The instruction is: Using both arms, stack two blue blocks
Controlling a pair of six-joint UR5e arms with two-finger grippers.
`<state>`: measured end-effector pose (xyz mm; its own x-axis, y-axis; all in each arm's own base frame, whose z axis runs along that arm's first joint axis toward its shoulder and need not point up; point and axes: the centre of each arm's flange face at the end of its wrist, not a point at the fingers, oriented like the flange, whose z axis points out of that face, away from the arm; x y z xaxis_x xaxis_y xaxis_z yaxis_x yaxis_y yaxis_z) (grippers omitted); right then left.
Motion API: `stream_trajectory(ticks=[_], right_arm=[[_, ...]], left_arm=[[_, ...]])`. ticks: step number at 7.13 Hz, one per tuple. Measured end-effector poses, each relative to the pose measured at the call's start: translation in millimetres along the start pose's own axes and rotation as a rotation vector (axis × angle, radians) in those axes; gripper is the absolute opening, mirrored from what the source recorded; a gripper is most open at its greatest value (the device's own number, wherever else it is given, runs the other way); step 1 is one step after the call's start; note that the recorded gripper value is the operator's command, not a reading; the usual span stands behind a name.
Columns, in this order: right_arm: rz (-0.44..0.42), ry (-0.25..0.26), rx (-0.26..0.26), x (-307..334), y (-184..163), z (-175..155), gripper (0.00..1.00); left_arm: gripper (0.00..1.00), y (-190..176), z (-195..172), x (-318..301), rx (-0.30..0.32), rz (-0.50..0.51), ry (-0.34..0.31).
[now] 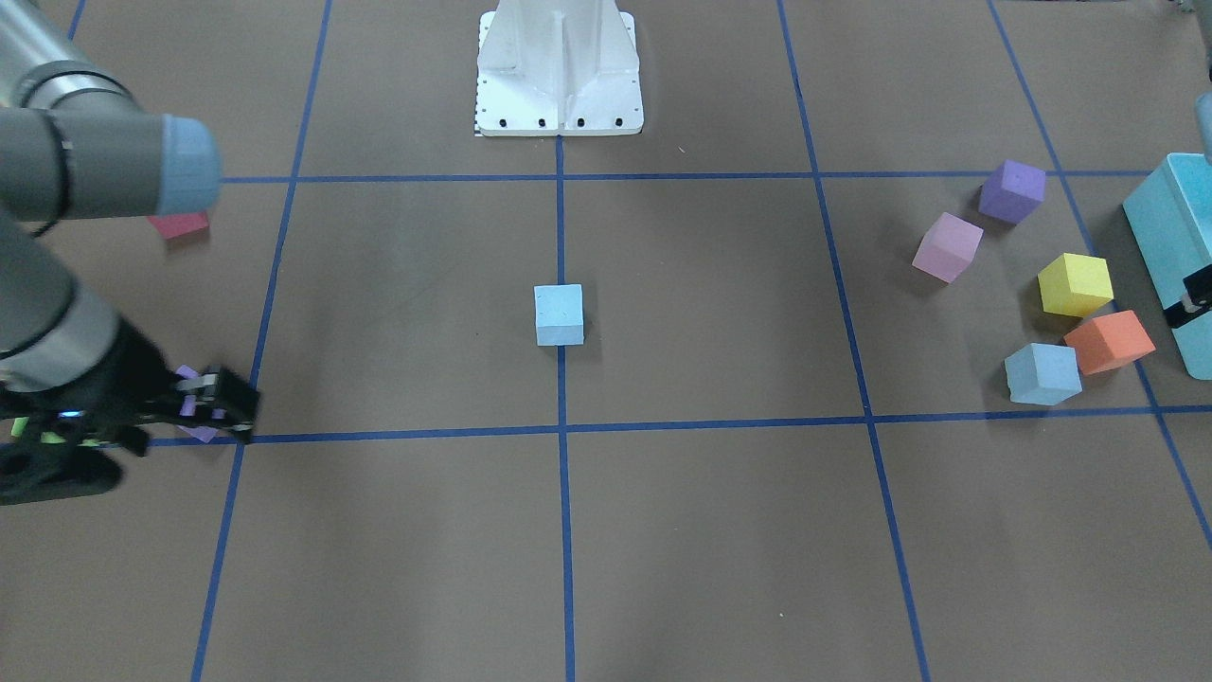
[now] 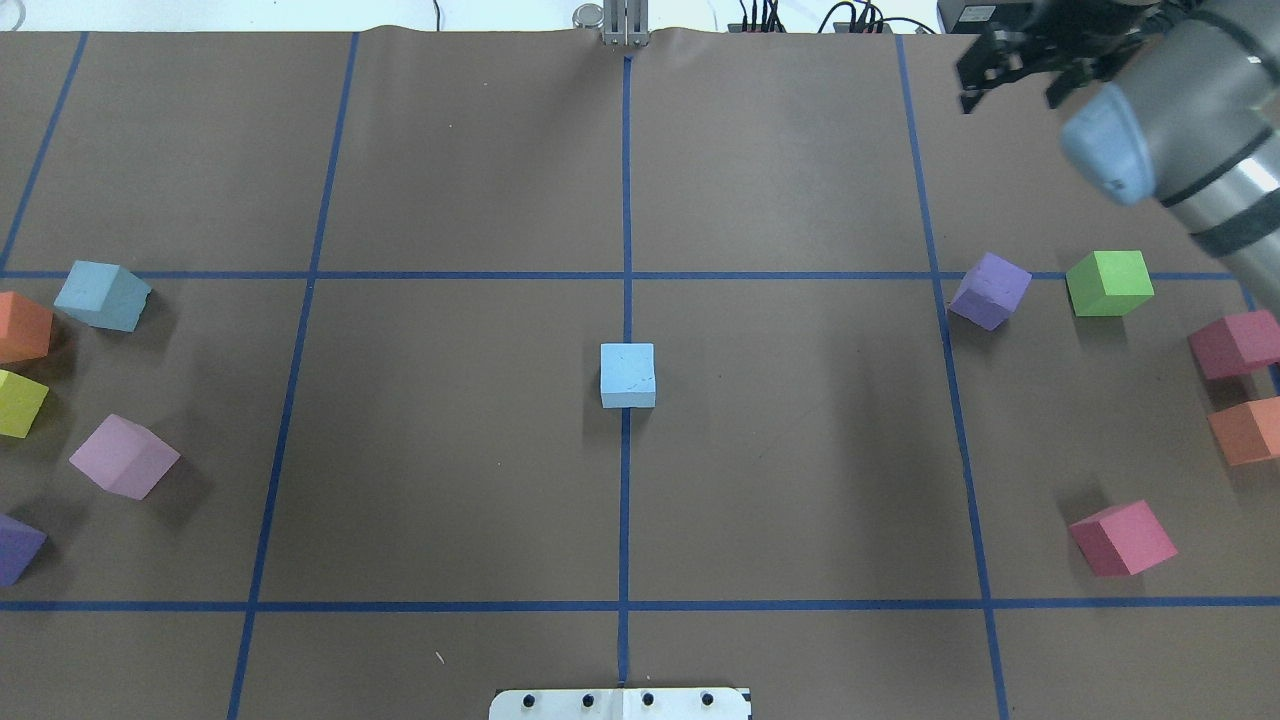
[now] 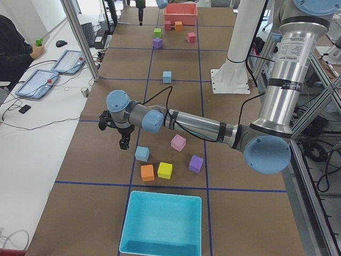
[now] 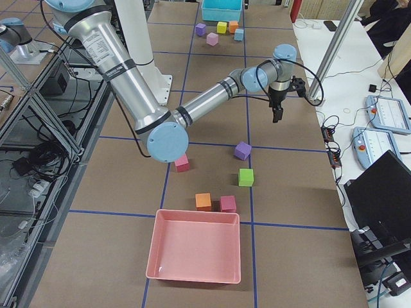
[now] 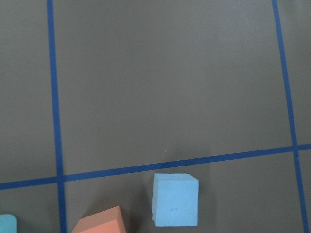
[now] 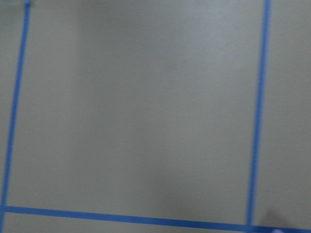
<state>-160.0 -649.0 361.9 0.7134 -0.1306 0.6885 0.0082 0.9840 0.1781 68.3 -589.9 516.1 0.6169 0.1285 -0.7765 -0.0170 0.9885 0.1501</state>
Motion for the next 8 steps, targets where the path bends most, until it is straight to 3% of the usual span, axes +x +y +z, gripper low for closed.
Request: stream_trajectory(ticks=[3,6,8], right_arm=[[-0.072,0.046,-0.011,190,77,-28,1.0],[-0.065,0.057,-0.015,244,153,-35,1.0],[-0.066,0.062,-0.012,256,170,-39,1.0]], left_arm=[[0.98,-15,83,2,-0.011,0.043,-0.027],[0.98,-4,125,-8,-0.005,0.034,-0.063],[0.98,11,140,-7,-0.01,0.034,-0.063]])
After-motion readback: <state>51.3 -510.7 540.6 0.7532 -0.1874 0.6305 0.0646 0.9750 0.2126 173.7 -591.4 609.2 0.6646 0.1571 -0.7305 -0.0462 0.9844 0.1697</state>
